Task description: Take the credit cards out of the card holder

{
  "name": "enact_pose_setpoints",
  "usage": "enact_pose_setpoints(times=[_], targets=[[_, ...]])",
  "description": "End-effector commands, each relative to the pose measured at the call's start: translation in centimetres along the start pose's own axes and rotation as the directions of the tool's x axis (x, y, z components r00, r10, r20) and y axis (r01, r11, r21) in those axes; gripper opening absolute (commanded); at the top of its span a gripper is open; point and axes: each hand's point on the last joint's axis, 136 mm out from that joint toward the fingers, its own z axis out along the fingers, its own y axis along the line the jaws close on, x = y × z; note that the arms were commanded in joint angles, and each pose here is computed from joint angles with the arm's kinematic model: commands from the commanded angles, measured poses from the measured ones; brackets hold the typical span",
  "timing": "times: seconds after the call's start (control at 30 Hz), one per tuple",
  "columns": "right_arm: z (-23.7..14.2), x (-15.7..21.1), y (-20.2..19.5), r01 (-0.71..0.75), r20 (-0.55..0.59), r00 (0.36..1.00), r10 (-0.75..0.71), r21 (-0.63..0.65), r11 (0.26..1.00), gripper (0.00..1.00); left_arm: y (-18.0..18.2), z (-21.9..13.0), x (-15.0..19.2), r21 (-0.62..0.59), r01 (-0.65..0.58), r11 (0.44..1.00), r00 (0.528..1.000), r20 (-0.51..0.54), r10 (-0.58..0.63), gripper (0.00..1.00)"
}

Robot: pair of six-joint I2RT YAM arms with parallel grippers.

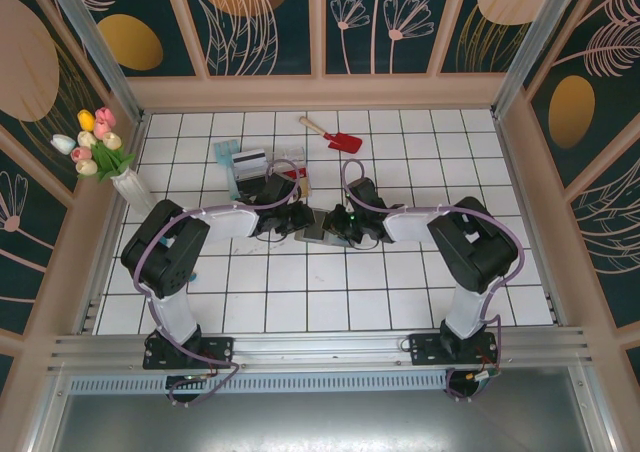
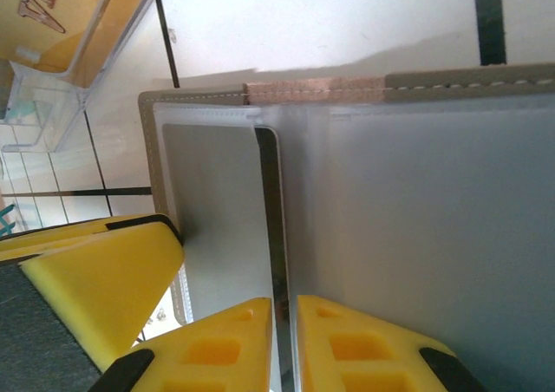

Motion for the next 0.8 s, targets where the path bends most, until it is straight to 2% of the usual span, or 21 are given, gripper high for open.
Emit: enact_pose_setpoints(times=[0.0, 0.43, 0.77], targets=[[0.43, 0.38, -1.17, -0.014, -0.022, 1.0, 0.015, 0.031, 0.999, 0.17, 2.0, 0.85, 1.2, -0.067, 0.004, 0.998, 0.999, -0.034, -0.007, 0.25], [0.92, 0.76, -0.67, -0.004, -0.049, 0.999, 0.004, -0.007, 1.0, 0.16, 2.3, 0.93, 1.69, -0.071, 0.0, 0.997, 0.999, -0.046, -0.004, 0.24], [0.55, 0.66, -0.98, 0.002, -0.039, 0.999, -0.002, -0.002, 1.0, 0.08, 2.03, 0.32, 1.31, -0.074, -0.005, 0.997, 1.0, -0.029, 0.003, 0.26]])
